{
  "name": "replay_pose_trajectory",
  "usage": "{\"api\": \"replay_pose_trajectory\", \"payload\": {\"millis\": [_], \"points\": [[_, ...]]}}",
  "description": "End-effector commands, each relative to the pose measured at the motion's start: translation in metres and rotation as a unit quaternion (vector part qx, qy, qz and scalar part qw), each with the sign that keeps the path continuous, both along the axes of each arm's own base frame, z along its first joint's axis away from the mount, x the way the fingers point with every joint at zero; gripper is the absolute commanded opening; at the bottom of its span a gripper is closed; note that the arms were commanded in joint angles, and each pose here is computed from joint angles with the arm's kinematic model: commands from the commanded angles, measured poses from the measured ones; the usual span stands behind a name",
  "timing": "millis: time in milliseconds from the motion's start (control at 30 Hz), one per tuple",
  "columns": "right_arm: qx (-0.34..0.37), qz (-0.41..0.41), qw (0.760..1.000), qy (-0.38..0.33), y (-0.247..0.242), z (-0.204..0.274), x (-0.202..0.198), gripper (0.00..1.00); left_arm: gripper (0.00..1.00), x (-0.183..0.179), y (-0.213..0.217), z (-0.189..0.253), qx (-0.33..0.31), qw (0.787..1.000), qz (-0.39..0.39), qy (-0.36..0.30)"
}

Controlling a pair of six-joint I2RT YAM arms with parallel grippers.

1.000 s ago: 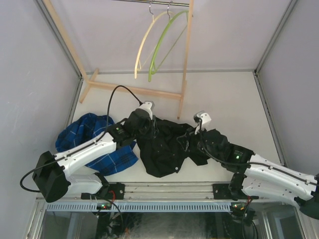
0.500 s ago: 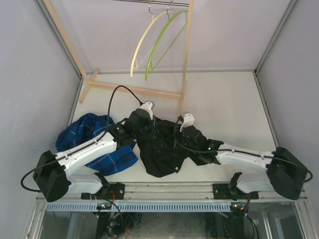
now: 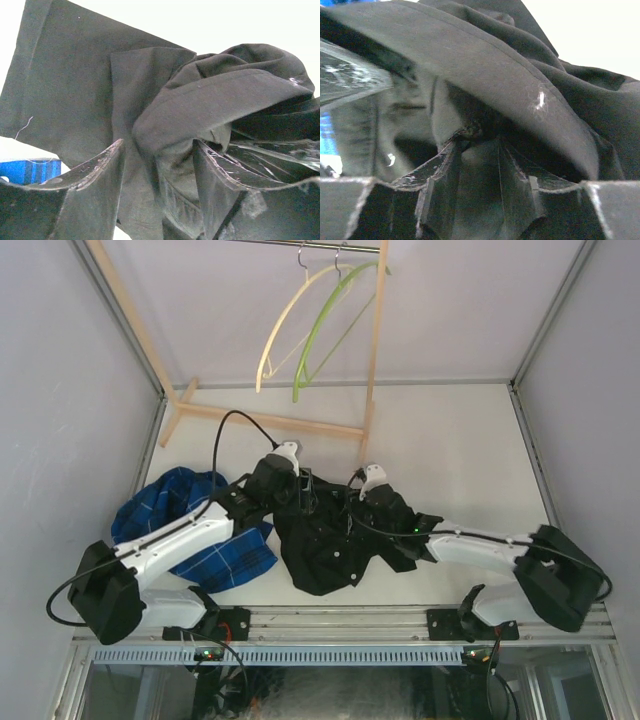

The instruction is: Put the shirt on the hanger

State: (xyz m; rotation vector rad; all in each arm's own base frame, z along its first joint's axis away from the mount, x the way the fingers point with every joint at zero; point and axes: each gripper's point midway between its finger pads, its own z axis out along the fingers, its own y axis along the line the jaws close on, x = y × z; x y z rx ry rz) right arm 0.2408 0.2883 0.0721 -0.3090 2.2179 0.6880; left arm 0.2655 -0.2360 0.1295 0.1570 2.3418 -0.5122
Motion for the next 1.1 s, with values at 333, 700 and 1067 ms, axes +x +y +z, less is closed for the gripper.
{"api": "replay_pose_trajectory", "payload": {"millis": [333,700,1067], "points": [[0.037,-0.013,0.996,-0.083,-0.048,0.111,-0.027,0.45,0.74,-0.027,0.027,0.092,-0.067,0.992,-0.013,-0.105],[0.057,-0.117,0.988,-0.083,-0.106,0.134,-0.038,0.65,0.85,-0.037,0.101,0.113,-0.046,0.989,0.079,-0.116],[0.052,-0.155,0.985,0.054,-0.137,0.093,-0.051,0.88,1.0,-0.049,0.144,0.12,-0.016,0.985,0.143,-0.094]]}}
